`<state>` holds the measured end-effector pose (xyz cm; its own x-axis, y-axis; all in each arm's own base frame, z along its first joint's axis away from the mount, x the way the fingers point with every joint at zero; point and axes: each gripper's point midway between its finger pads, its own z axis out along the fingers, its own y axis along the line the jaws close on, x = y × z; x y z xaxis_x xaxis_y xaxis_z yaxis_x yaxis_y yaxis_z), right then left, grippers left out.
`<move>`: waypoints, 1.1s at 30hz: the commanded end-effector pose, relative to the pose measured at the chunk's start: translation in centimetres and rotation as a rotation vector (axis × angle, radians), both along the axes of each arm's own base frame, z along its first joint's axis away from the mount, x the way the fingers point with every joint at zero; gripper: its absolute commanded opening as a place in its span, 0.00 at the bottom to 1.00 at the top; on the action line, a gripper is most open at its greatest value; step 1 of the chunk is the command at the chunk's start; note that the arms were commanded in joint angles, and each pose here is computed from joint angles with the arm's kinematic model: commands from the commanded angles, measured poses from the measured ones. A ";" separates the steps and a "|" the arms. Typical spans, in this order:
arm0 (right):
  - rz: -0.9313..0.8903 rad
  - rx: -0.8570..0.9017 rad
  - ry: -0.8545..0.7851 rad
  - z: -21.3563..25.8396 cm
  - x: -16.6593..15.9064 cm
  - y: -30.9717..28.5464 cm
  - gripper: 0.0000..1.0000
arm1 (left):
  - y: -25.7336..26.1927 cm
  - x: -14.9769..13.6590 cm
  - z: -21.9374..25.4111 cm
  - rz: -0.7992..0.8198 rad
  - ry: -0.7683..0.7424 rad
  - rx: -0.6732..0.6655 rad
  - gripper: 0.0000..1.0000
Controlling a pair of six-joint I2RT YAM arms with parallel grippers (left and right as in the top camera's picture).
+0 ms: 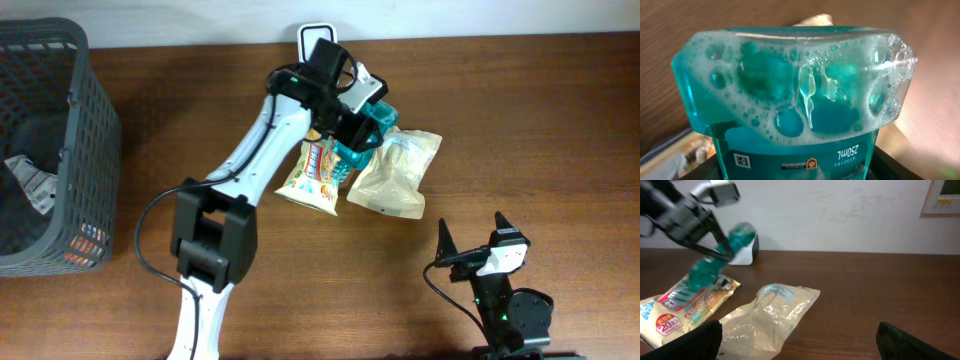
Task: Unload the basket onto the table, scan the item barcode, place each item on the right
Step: 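Carry the mouthwash bottle over the table between the two bags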
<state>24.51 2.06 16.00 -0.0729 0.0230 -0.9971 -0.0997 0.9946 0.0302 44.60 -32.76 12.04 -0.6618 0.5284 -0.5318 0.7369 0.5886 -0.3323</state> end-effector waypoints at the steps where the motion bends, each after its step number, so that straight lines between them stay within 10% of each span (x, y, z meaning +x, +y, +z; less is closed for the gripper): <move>1: -0.017 0.003 0.003 -0.3 0.0 -0.3 0.98 | 0.2 2.2 -1.2 0.292 0.034 0.065 0.06; 12: -0.016 0.003 0.003 -0.3 0.0 -0.3 0.98 | -0.9 1.3 -5.3 0.552 0.130 0.160 0.03; 16: -0.016 0.003 0.003 -0.3 0.0 -0.3 0.98 | -0.4 1.0 -5.6 0.570 0.099 0.215 0.20; 19: -0.017 0.003 0.003 -0.3 0.0 -0.3 0.98 | 0.1 1.1 -5.7 0.584 0.083 0.237 0.54; 33: -0.017 0.003 0.003 -0.3 0.0 -0.3 0.98 | -0.4 2.4 0.3 0.594 0.008 0.145 0.99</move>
<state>24.51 2.07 16.00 -0.0730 0.0238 -0.9971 -0.1000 0.9945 0.0310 46.25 -33.29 7.56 -0.9032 0.1617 -0.3975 0.2591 0.9439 -0.2048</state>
